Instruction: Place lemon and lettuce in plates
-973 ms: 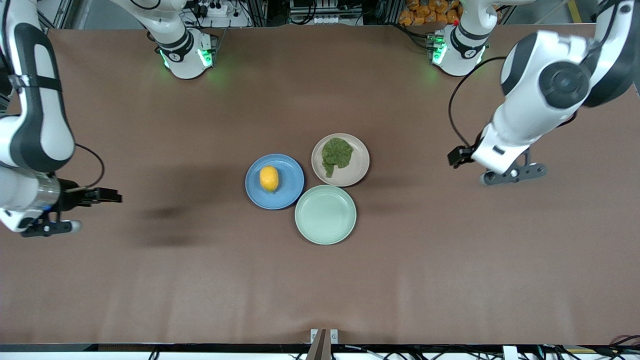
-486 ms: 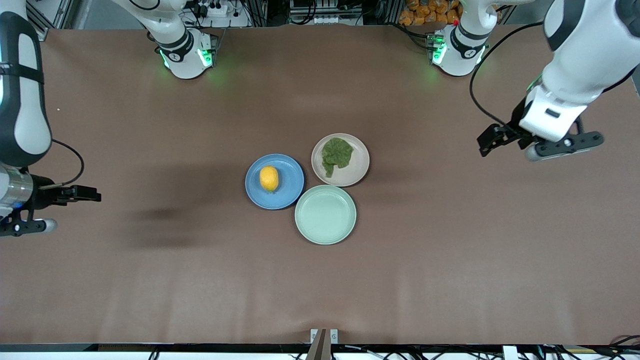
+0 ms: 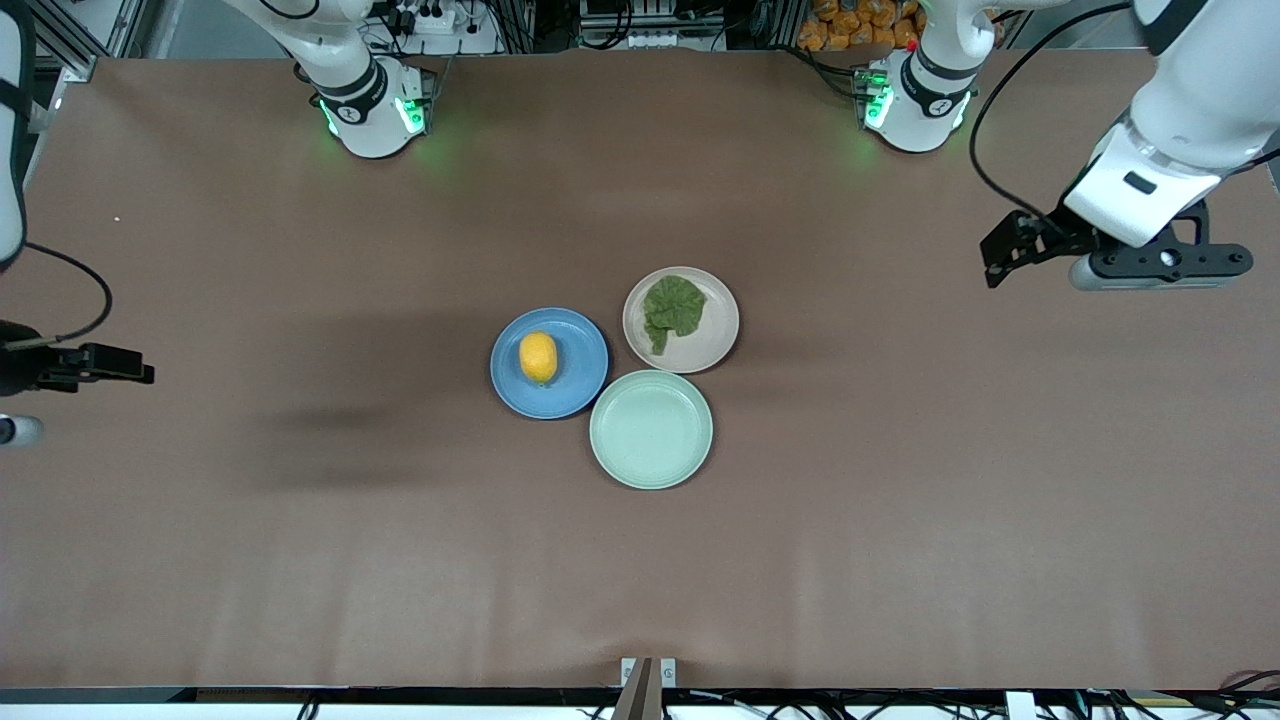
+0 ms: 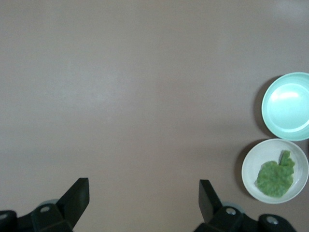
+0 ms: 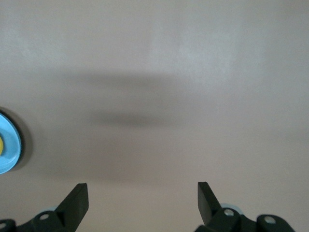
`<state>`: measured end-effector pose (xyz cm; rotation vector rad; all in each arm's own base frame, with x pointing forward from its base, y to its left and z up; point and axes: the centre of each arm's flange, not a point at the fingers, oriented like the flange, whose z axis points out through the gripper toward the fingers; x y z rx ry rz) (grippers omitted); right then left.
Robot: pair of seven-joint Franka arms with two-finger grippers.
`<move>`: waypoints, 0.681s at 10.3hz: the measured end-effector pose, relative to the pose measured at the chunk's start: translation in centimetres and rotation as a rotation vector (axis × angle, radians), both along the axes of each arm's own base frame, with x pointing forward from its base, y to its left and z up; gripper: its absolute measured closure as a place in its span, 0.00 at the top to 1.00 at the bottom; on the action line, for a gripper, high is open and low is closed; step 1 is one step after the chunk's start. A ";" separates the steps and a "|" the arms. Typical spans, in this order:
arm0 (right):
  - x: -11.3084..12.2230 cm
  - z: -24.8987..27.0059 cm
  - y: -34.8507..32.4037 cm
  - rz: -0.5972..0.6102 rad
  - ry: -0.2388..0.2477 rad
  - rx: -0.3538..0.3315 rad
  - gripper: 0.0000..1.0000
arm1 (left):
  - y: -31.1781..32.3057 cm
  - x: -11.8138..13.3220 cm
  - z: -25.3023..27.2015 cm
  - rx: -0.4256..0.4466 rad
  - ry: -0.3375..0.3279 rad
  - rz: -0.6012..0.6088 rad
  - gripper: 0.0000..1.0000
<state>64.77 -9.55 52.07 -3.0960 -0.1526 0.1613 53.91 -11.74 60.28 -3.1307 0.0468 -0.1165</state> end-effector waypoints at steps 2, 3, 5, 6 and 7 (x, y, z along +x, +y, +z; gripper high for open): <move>-1.5 3.9 1.8 0.019 -0.021 -0.024 1.00 | 0.8 0.1 0.5 0.005 0.031 -0.001 1.00; -2.5 5.7 2.9 0.030 -0.023 -0.032 1.00 | 0.7 0.3 0.9 0.006 0.041 -0.002 1.00; -4.3 8.6 4.4 0.041 -0.026 -0.037 1.00 | 0.8 0.7 1.7 0.003 0.041 0.000 1.00; -5.2 9.5 4.6 0.027 -0.013 -0.039 1.00 | 0.9 0.8 1.8 0.003 0.040 0.002 1.00; -5.9 10.0 4.9 -0.002 0.009 -0.043 1.00 | 1.0 0.8 1.9 0.002 0.039 0.003 1.00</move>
